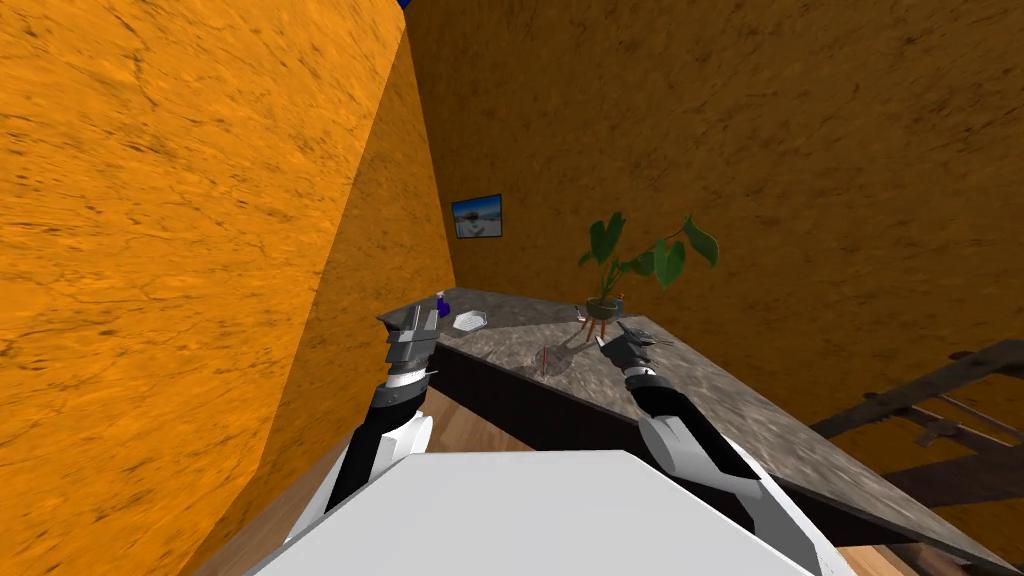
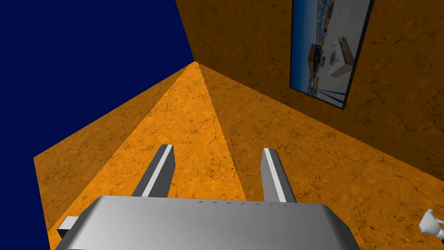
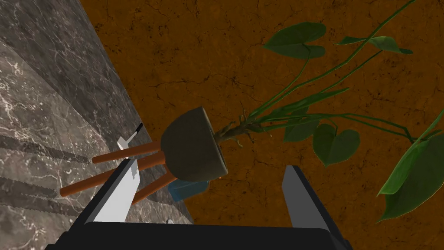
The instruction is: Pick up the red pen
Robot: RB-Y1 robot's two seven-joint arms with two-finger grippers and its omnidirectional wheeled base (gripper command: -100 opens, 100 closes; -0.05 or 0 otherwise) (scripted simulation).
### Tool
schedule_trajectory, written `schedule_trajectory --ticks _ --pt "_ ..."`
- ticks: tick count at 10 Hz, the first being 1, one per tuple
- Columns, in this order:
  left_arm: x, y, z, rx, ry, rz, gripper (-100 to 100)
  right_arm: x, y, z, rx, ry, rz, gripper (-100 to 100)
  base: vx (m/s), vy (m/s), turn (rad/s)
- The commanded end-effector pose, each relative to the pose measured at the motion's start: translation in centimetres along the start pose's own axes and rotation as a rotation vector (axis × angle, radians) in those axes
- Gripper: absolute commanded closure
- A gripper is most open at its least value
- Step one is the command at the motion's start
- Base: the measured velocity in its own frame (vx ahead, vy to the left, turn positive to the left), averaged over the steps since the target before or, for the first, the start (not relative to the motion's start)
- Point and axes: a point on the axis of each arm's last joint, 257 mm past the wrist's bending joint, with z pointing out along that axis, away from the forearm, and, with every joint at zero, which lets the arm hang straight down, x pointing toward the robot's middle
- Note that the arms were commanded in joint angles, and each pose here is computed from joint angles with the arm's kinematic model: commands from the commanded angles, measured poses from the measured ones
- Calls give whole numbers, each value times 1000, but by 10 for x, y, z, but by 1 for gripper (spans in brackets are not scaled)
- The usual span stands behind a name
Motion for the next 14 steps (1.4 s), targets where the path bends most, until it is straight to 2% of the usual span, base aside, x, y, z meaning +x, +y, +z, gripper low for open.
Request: schedule_trajectory --ticks 1,2,5,6,7,9,12,14 --pt "0 0 0 0 0 0 0 -3 -5 0 20 -13 31 -100 -1 10 -65" --pt "0 0 0 0 0 0 0 -15 -7 0 49 -40 64 -100 -4 27 177" --pt "0 0 0 0 0 0 0 -32 -18 -2 105 -93 141 -100 -3 26 142" --pt "0 0 0 0 0 0 0 -33 -19 -2 107 -95 155 -100 0 10 -27" --pt "0 0 0 0 0 0 0 -45 -21 -4 130 -127 189 -100 -7 20 206" --pt "0 0 0 0 0 0 0 -48 -26 -5 147 -144 222 -100 -2 16 48" --pt "0 0 0 0 0 0 0 -74 -33 -11 198 -226 317 -100 -2 25 188" --pt "0 0 0 0 0 0 0 -78 -41 -14 219 -255 367 -100 2 18 28"
